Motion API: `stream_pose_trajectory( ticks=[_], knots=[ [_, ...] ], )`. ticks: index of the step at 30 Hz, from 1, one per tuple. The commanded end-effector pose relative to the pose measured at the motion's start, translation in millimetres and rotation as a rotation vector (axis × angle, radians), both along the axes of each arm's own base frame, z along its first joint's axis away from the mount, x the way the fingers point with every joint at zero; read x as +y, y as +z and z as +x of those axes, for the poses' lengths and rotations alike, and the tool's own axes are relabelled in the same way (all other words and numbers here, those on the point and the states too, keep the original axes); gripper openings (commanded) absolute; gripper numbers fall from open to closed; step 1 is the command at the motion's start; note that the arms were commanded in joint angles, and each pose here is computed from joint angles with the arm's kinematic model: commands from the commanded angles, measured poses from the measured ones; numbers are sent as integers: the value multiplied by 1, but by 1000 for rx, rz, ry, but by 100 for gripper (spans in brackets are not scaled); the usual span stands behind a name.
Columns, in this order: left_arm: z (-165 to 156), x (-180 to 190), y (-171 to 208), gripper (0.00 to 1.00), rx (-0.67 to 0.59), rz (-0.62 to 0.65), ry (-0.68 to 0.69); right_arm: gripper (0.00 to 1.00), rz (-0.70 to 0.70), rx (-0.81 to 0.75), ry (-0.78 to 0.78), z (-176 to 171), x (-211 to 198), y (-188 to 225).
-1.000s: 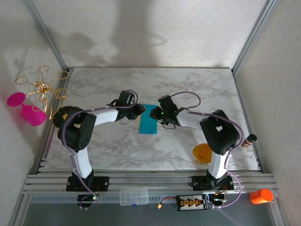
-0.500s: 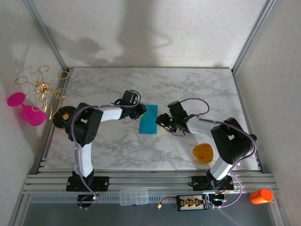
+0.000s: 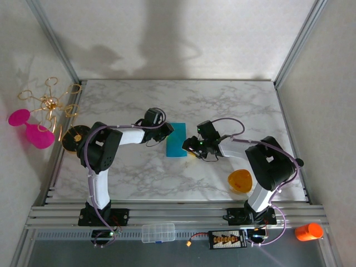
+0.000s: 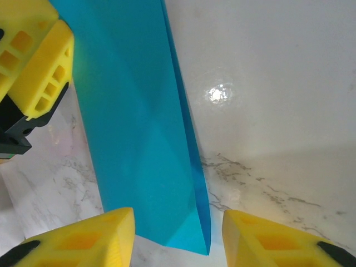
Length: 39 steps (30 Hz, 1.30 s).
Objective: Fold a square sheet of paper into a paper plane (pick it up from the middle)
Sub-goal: Fold the triangle a second time at the center of the table.
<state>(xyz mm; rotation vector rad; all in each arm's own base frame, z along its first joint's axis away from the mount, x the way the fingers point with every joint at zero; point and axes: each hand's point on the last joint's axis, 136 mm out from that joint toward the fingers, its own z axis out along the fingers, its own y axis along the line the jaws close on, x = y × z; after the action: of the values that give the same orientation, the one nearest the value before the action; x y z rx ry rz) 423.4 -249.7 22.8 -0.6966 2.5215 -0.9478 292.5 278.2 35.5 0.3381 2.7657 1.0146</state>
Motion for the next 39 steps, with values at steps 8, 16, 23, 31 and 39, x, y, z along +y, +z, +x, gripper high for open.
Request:
stream_pose_trajectory(
  ticks=[8, 16, 23, 31, 39],
  knots=[
    [-21, 13, -28, 24, 88, 71, 18, 39, 30, -22, 39, 5, 12, 5],
    [-22, 11, -28, 24, 89, 60, 10, 39, 55, -32, 59, 7, 18, 4],
    [-22, 11, -29, 24, 93, 63, 10, 34, 79, -48, 72, 7, 21, 9],
    [-22, 11, -29, 24, 91, 64, 12, 34, 142, -58, 90, -1, 24, 15],
    [-21, 10, -28, 24, 89, 61, 10, 41, 276, -110, 154, -3, 40, 30]
  ],
)
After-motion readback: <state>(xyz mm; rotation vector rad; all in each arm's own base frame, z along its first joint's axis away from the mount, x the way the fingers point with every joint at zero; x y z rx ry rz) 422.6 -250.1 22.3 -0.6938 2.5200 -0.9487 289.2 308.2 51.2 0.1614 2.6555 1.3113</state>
